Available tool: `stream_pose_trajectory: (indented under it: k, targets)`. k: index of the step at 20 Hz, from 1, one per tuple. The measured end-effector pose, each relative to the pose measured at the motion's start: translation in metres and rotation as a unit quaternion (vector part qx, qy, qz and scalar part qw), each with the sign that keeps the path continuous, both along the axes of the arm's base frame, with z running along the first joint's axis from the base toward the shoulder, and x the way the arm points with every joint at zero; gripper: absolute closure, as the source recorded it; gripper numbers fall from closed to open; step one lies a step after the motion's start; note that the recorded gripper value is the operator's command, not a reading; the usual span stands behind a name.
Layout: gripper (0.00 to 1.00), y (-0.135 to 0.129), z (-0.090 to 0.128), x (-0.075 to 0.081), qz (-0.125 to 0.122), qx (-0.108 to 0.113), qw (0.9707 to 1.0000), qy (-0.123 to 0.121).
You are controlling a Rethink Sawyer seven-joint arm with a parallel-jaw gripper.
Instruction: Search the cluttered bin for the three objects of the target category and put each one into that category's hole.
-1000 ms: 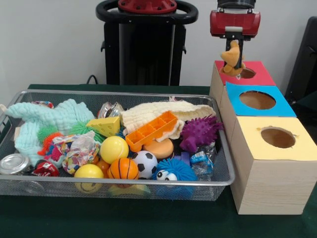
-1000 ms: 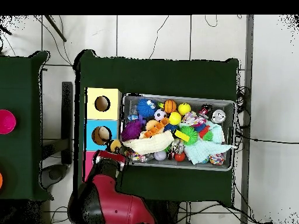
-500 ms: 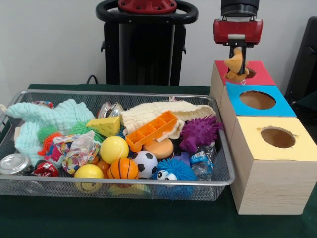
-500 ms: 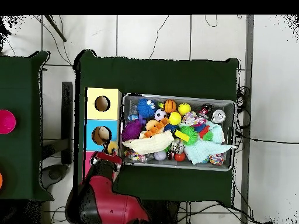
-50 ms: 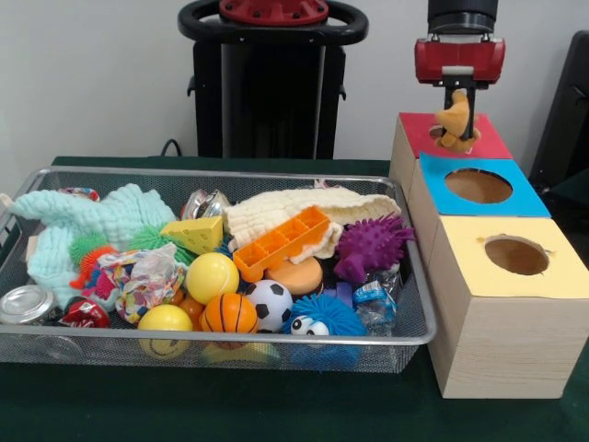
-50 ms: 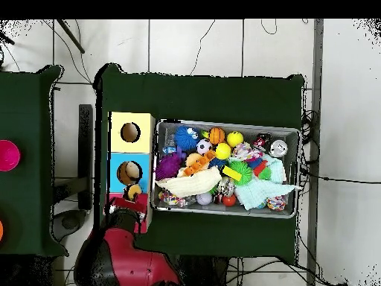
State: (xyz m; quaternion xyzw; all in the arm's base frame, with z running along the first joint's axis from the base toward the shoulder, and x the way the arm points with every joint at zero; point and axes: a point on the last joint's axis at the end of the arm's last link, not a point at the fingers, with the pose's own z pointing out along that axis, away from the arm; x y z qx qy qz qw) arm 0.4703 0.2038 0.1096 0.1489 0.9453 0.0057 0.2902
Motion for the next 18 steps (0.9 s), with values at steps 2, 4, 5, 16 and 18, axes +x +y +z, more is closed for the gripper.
stream_pose_trajectory:
  k: [2,4,5,16,18]
  targets:
    - [1.0,0.004,0.0,-0.001,0.001,0.0,1.0,0.0]
    - [1.0,0.008,0.0,-0.004,0.003,0.0,1.0,0.0]
    - [1.0,0.01,0.0,-0.005,0.004,0.0,1.0,0.001]
    - [1.0,0.013,-0.002,-0.02,0.006,-0.003,1.0,0.006]
    - [1.0,0.011,-0.004,-0.026,0.001,-0.003,1.0,0.007]
